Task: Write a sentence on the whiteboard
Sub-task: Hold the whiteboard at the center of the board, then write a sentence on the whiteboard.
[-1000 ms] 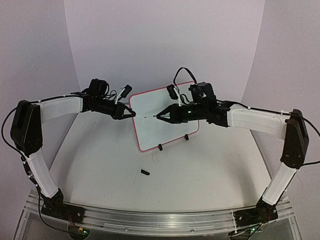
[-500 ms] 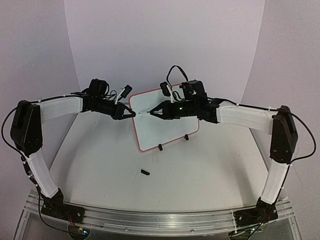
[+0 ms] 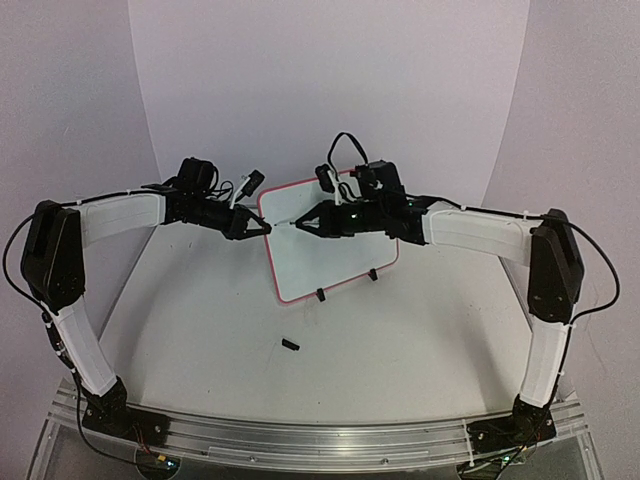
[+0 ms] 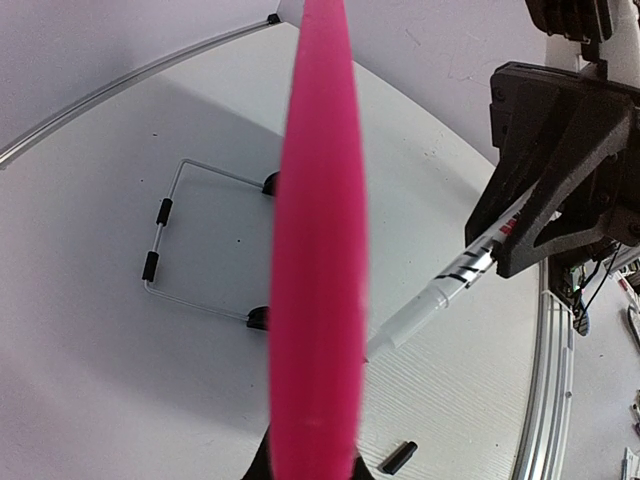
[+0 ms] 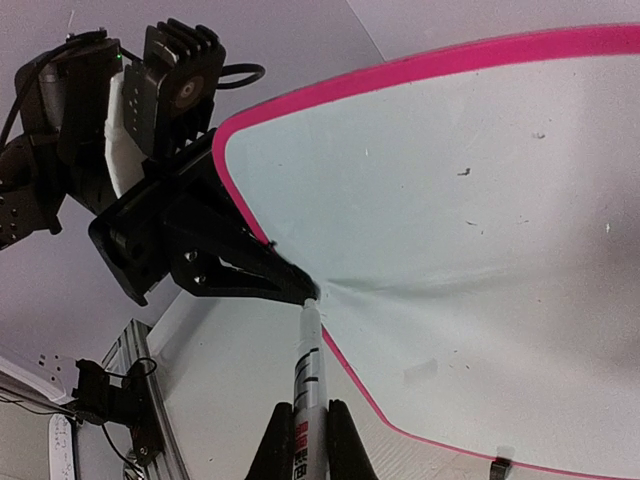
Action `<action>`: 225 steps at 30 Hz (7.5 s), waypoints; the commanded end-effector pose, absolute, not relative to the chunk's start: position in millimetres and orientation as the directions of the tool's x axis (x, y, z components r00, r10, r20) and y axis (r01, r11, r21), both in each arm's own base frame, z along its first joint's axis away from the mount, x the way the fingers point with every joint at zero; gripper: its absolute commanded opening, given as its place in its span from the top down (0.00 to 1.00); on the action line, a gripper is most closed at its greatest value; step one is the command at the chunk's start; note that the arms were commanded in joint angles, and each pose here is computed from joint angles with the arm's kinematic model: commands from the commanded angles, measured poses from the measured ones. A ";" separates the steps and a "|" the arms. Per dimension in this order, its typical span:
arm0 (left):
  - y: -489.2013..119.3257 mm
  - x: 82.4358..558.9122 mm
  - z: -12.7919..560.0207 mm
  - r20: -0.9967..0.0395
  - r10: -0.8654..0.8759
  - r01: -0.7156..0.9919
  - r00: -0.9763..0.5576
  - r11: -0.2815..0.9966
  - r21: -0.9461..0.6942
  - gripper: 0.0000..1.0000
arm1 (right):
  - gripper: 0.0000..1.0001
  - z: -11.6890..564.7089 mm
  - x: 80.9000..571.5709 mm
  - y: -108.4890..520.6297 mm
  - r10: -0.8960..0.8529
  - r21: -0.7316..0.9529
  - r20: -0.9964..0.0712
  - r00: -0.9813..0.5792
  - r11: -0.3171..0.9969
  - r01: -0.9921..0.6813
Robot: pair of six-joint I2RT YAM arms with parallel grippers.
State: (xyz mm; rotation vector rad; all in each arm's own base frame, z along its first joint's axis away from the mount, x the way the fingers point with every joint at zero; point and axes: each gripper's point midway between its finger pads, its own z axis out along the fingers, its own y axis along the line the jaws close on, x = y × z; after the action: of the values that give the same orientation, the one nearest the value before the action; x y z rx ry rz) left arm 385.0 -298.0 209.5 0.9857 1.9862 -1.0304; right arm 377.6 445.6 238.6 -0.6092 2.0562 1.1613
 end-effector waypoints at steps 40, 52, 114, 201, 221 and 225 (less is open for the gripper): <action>-299.9 368.6 201.0 -0.780 0.338 0.835 -0.527 0.379 -0.400 1.00 | 1.00 311.5 407.4 445.8 0.151 0.510 -0.847 -0.510 0.503 -0.698; -300.4 367.7 201.7 -0.780 0.340 0.836 -0.525 0.376 -0.399 1.00 | 1.00 314.5 406.6 439.8 0.191 0.516 -0.848 -0.494 0.504 -0.692; -301.6 364.4 205.7 -0.787 0.347 0.845 -0.511 0.373 -0.384 1.00 | 1.00 337.1 397.7 428.7 0.210 0.487 -0.870 -0.445 0.502 -0.715; -301.9 362.4 207.0 -0.788 0.359 0.850 -0.499 0.380 -0.365 1.00 | 1.00 289.0 413.5 415.1 0.225 0.555 -0.818 -0.530 0.554 -0.621; -302.3 362.1 206.0 -0.787 0.362 0.851 -0.499 0.379 -0.365 1.00 | 1.00 260.2 411.0 429.1 0.181 0.595 -0.779 -0.601 0.517 -0.615; -302.2 362.3 205.6 -0.786 0.362 0.850 -0.500 0.380 -0.366 1.00 | 1.00 252.1 407.6 425.9 0.173 0.599 -0.770 -0.614 0.525 -0.604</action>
State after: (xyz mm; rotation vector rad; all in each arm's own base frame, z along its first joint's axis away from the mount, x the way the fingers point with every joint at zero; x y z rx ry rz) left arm 384.1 -297.9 207.6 0.9995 1.9902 -1.0043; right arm 403.5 428.1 259.8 -0.3739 1.9197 1.1786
